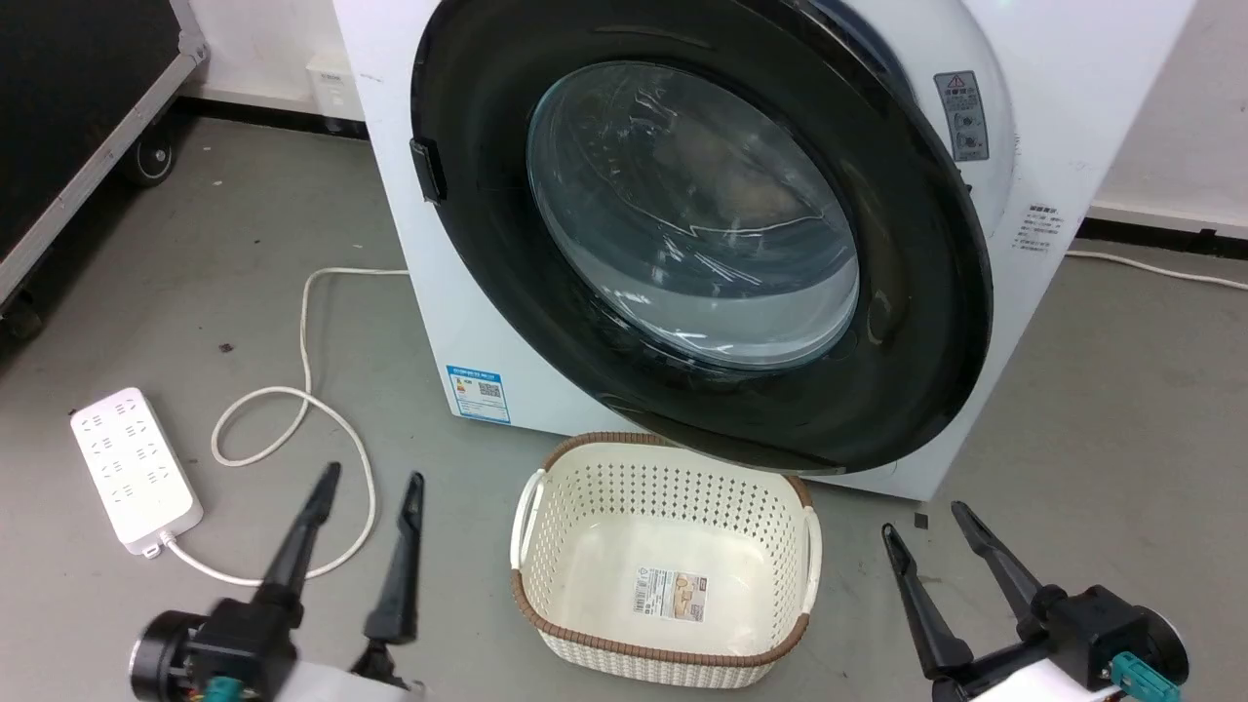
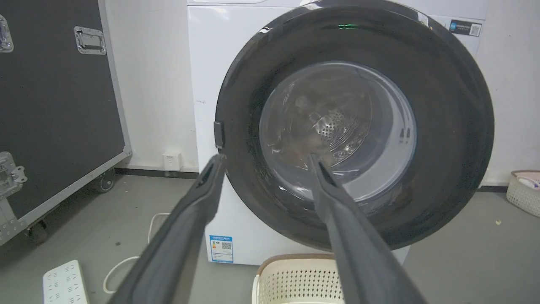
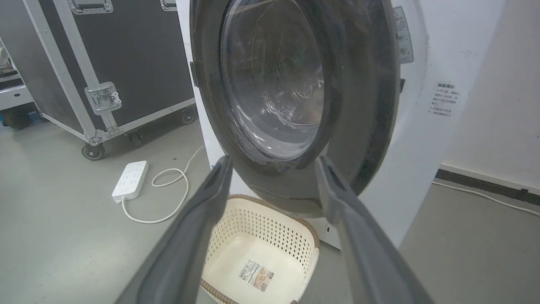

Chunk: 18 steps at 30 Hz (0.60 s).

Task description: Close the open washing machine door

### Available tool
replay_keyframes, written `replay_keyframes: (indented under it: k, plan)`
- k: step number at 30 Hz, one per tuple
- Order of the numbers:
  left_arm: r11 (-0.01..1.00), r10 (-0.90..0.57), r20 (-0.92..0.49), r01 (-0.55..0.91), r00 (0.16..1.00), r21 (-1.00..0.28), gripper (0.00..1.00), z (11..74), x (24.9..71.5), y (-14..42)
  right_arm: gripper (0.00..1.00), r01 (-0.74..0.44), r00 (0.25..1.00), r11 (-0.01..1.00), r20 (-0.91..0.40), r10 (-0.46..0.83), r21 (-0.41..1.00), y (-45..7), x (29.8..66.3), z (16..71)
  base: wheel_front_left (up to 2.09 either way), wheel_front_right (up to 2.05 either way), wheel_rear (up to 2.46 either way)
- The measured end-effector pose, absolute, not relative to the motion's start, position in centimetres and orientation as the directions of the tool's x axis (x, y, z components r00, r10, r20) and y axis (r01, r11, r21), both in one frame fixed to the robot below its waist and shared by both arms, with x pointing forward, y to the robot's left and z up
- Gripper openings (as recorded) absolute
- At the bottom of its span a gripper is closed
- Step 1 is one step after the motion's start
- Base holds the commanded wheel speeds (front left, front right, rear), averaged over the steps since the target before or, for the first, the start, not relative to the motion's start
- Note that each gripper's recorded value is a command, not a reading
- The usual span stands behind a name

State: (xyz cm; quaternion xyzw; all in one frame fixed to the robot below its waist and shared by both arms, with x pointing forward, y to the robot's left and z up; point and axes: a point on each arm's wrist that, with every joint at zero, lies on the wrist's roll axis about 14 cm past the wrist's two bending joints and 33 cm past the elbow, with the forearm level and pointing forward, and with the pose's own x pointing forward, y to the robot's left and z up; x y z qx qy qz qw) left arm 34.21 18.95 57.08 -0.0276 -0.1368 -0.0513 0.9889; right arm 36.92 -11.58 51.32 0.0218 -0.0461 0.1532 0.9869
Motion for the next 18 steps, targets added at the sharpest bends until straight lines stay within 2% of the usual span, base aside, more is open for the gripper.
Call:
replay_keyframes:
  k: [3, 9, 10, 11, 18]
  plan:
    - [0.993, -0.117, 0.233, 0.116, 0.965, 0.019, 1.00, 55.9, 34.2, 18.3, 1.00, -0.294, 0.952, 0.955, 0.097, 0.290, 0.033, -11.8, 37.0, 51.3, 0.00, 0.00, 0.00]
    - [0.987, -0.160, 0.157, 0.156, 0.975, 0.041, 1.00, 53.4, 34.2, 16.8, 1.00, -0.273, 0.959, 0.960, 0.088, 0.268, 0.054, -12.1, 37.0, 50.9, 0.00, 0.00, 0.00]
    - [0.986, -0.168, 0.148, 0.163, 0.975, 0.045, 1.00, 53.1, 34.3, 16.6, 0.84, -0.276, 0.959, 0.959, 0.084, 0.271, 0.059, -12.0, 37.0, 50.7, 0.00, 0.00, 0.00]
    - [0.984, -0.174, 0.141, 0.169, 0.975, 0.047, 1.00, 52.9, 34.3, 16.4, 0.00, -0.281, 0.957, 0.958, 0.085, 0.276, 0.063, -11.7, 37.1, 50.7, 0.00, 0.00, 0.00]
    - [0.980, -0.199, 0.105, 0.195, 0.974, 0.045, 1.00, 51.7, 36.9, 15.3, 0.00, -0.384, 0.921, 0.923, 0.083, 0.381, 0.021, -10.1, 42.1, 51.6, 0.00, 0.00, 0.00]
